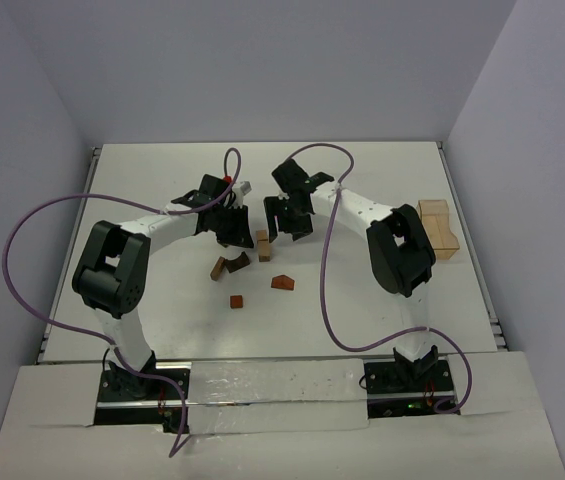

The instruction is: Build the wood block tower

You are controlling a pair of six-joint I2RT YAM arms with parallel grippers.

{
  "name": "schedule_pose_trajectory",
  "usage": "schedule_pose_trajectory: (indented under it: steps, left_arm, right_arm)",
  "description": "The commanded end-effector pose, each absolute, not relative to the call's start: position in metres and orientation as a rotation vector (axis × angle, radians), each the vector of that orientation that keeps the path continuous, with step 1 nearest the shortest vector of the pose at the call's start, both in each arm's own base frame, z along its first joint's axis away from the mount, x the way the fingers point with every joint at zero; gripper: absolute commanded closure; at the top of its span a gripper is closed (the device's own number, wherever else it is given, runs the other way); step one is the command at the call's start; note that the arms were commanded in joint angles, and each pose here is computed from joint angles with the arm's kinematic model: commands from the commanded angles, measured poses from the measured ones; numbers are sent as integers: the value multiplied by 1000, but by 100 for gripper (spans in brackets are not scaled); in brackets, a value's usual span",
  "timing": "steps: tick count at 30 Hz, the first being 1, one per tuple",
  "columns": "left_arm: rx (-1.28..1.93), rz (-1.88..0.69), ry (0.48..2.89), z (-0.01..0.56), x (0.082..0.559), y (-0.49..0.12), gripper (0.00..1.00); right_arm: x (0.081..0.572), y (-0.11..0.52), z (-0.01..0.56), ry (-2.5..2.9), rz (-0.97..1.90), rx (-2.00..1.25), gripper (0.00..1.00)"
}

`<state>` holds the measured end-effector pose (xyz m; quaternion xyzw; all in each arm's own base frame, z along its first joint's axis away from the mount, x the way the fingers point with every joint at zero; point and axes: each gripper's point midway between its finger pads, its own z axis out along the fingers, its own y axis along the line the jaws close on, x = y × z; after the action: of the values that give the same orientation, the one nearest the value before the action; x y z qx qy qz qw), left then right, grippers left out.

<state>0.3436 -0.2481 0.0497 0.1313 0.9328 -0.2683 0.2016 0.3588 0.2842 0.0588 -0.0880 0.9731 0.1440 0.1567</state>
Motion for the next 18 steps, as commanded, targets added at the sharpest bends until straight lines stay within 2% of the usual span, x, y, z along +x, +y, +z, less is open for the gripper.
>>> schedule_pose_trajectory:
  steps: [1,18]
  left_arm:
    - [394,-793,2518,72,351,-258,74]
    - [400,-791,2514,73,350,-258,74]
  right_arm:
    - [359,291,79,2726,446,-278,27]
    - [357,291,82,2721,437,-288,27]
